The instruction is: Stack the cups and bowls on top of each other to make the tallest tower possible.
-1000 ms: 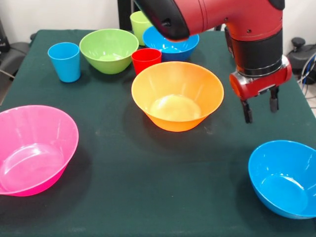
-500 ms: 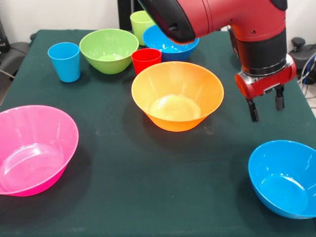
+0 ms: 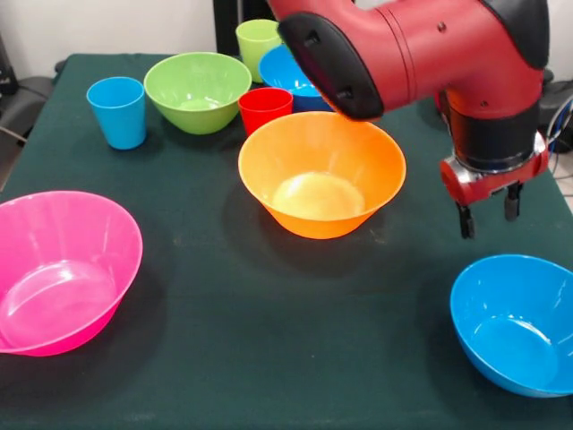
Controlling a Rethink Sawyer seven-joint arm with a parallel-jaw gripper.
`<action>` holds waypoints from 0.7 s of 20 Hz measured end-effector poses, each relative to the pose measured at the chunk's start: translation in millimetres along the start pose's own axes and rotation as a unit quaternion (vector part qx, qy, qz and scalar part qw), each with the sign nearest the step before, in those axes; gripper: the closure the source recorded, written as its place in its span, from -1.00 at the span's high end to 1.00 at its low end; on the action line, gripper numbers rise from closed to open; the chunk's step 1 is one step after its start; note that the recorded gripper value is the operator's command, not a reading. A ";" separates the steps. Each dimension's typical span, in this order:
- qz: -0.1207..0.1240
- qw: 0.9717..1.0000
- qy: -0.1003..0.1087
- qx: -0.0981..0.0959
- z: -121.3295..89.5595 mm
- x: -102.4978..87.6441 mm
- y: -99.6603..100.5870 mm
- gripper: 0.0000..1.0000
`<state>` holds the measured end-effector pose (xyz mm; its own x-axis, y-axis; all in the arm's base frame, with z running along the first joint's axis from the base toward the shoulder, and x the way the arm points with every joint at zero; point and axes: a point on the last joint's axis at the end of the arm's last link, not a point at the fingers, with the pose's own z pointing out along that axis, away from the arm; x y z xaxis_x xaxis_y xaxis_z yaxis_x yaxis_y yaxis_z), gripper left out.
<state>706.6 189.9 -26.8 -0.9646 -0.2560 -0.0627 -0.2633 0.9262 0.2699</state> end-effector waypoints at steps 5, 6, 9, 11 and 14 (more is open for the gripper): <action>0.011 0.999 0.031 0.009 14.7 -3.2 -9.5 1.00; 0.015 0.999 0.036 0.010 17.1 -4.3 -14.3 1.00; 0.020 0.999 0.037 0.013 18.7 -5.4 -20.1 1.00; 0.024 0.999 0.035 0.014 19.3 -7.2 -25.8 1.00; 0.027 0.999 0.033 0.015 18.1 -8.1 -30.7 1.00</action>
<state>722.3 168.5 -52.1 -0.9748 -0.2227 0.0149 -0.2126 0.9468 0.2417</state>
